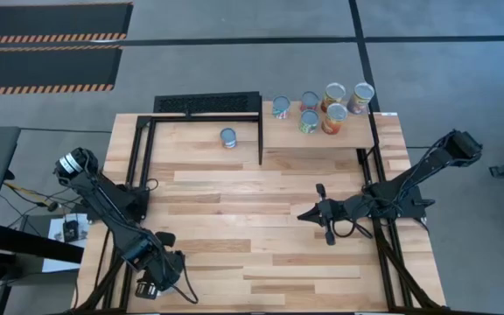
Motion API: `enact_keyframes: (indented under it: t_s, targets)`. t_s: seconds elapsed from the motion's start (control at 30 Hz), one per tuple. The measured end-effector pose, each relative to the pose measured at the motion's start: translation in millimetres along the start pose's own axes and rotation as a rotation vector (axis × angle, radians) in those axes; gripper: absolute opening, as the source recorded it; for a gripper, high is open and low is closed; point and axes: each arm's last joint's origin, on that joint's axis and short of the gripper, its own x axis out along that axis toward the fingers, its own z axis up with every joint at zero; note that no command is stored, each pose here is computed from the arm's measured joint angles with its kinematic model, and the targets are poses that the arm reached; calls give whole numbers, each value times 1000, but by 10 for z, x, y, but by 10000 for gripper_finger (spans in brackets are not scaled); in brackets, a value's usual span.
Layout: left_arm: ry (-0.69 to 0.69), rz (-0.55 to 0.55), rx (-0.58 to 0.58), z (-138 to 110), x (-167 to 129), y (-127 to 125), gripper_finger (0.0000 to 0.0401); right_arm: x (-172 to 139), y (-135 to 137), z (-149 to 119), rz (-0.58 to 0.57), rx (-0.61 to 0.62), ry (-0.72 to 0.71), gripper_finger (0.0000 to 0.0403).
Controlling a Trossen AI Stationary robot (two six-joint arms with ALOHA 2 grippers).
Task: Pick and place cans onto a shelf
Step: Put the canned peaches on the shelf
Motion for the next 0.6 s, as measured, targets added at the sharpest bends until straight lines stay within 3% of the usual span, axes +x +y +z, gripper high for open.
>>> enact_keyframes:
  t_s: [0.37,0.6]
  targets:
    - [-17,22,7,4,0,7,7,0,0,-1,0,0,1,11]
    - [-28,17,5,13,-1,1,11,0,0,-1,0,0,1,11]
